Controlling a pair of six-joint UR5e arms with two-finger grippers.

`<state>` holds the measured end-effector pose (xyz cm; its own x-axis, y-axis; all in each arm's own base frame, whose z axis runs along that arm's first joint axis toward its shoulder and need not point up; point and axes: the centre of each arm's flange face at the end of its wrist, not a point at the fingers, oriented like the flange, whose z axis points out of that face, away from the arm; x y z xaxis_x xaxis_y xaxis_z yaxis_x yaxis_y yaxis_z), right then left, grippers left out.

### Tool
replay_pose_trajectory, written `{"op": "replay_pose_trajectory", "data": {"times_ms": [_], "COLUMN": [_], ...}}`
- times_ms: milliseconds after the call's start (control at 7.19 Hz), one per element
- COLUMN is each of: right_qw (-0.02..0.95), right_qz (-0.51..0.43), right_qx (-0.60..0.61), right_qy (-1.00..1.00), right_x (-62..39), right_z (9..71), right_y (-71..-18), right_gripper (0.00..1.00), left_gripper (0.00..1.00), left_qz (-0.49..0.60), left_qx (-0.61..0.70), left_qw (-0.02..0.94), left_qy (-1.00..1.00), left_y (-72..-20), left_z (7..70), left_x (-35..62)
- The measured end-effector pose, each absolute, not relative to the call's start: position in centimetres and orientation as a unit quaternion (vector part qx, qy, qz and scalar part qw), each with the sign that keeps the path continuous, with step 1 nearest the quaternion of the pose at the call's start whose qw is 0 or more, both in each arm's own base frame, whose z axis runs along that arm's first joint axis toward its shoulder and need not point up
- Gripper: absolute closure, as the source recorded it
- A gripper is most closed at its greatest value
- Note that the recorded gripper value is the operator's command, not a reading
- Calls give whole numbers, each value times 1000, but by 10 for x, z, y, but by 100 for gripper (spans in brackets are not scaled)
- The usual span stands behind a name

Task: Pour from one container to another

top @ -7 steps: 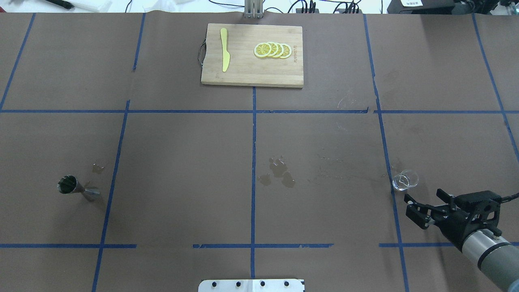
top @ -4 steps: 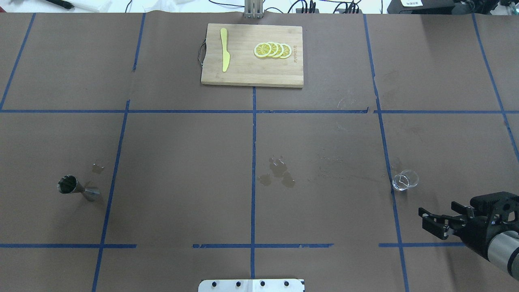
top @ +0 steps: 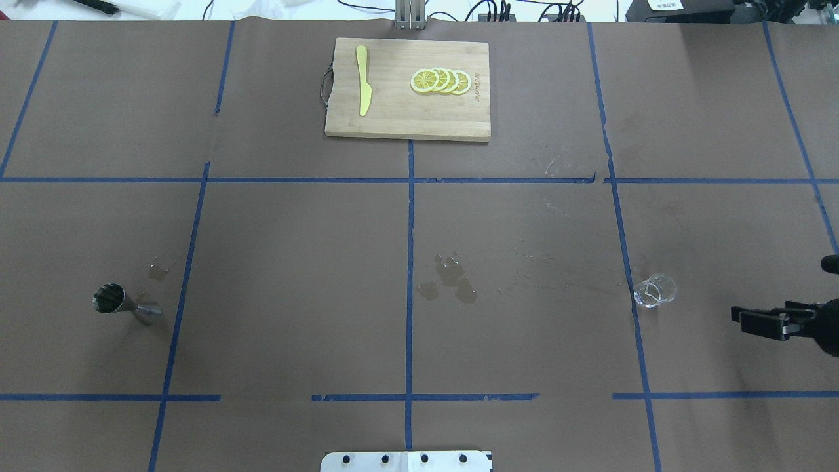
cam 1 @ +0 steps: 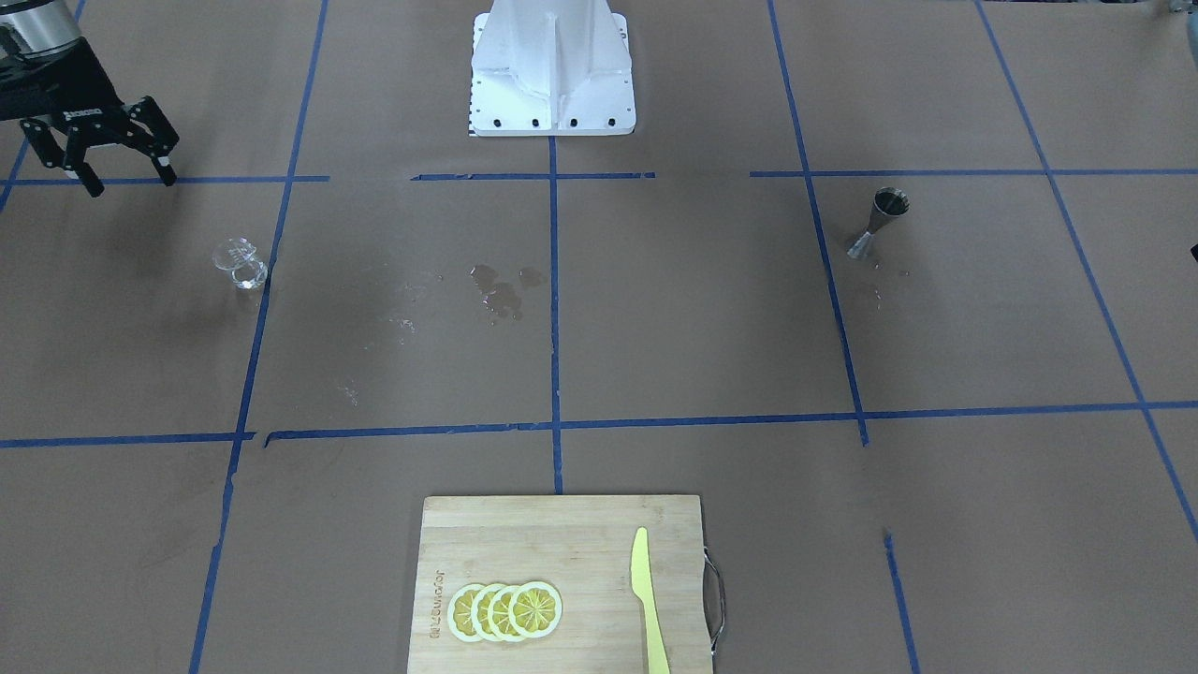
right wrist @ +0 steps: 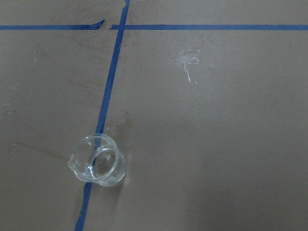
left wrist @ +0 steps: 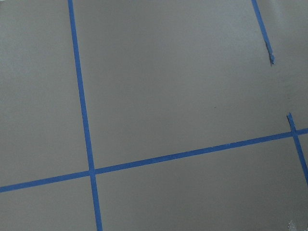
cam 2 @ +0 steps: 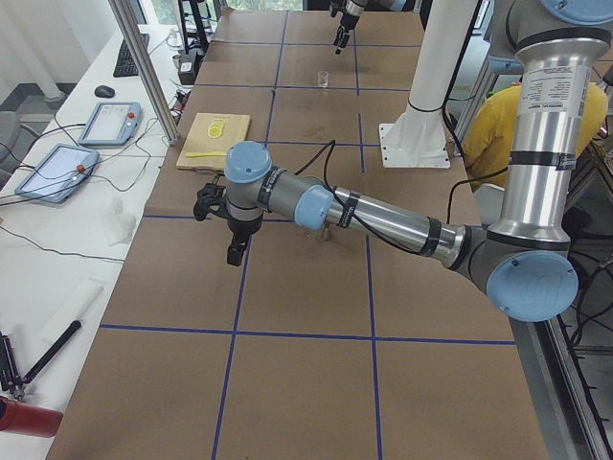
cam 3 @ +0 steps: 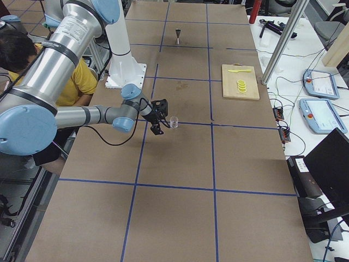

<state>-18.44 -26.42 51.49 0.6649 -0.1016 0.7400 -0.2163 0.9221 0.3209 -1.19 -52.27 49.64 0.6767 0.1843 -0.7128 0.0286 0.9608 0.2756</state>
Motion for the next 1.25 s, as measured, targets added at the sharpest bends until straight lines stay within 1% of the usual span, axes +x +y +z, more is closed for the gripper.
{"op": "replay_pose_trajectory", "data": {"times_ms": [417,835,1113,1252], "right_qw": [898,918,923,921], "right_qz": [2,-47,-107,-134], "right_qx": [170,125,76,56], "right_qy": [-407,-373,-362,-360], "right_x": [-100,-16,32,54], "right_z": [548,550,547,537], "right_y": [-337,-404,-431,-445], "right_gripper": [0,0,0,0], "left_gripper": [0,0,0,0], "left_qz": [41,61,78,75], "left_qx": [123,117,97,78], "left_qw": [908,912,915,918], "left_qy": [398,389,383,382], "left_y": [-526,-533,-537,-537], "left_z": [508,532,567,585], "left_x": [-9,-11,-17,-28]}}
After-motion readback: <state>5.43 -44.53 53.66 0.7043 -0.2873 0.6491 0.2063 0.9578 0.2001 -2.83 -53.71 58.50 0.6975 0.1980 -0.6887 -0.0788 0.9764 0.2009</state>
